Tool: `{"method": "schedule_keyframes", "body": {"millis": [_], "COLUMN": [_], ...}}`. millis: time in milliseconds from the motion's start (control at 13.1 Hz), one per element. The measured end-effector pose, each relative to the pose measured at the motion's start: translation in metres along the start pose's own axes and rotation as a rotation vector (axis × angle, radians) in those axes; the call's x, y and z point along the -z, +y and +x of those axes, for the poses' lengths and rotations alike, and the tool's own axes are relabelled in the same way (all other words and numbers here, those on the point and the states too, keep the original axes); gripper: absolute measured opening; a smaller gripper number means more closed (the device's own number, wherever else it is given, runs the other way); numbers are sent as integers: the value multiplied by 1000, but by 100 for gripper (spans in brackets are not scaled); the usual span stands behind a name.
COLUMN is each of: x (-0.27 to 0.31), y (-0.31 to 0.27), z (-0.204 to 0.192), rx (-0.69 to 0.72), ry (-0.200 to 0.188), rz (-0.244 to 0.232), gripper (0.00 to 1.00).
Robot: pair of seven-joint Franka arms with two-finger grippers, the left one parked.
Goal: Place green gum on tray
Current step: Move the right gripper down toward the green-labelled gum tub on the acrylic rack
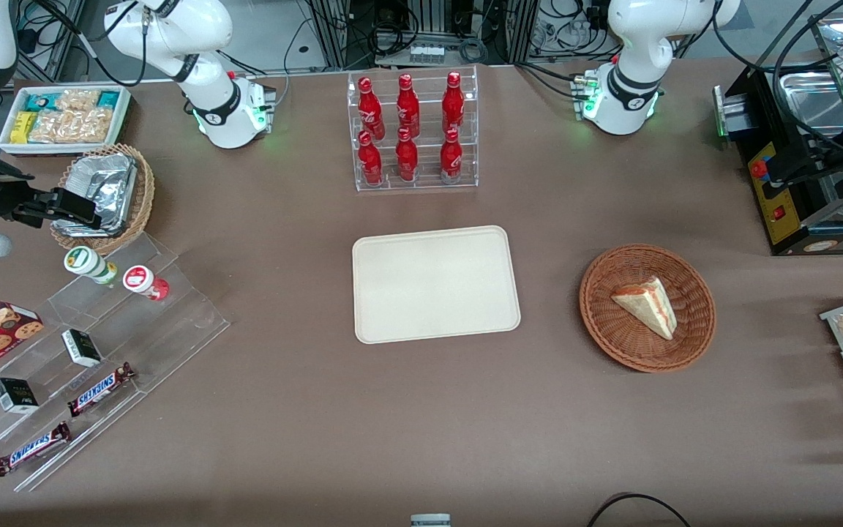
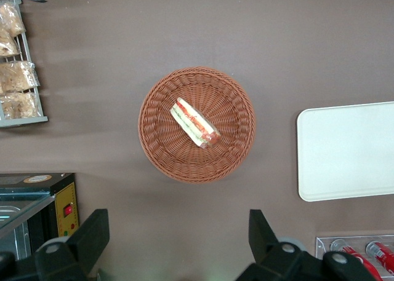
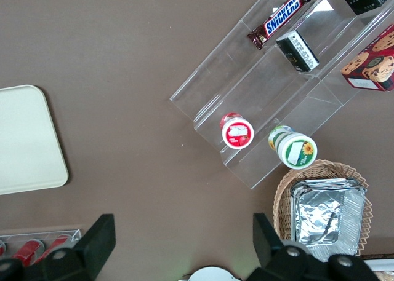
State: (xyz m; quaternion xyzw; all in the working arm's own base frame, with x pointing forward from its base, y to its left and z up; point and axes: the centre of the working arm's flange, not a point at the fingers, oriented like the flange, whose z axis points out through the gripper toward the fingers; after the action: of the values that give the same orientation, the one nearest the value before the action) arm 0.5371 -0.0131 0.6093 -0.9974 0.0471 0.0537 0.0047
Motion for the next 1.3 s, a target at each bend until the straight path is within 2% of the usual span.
{"method": "schedule_keyframes", "body": {"millis": [229, 458, 916, 1298], "x": [-1, -17, -79, -113], "y": [1, 8, 80, 104], "z": [1, 8, 23, 22], "rx": [8, 78, 323, 548], "ry": [-3, -12, 22, 51], "rz": [0, 0, 9, 2], "gripper": [100, 100, 100, 100]}}
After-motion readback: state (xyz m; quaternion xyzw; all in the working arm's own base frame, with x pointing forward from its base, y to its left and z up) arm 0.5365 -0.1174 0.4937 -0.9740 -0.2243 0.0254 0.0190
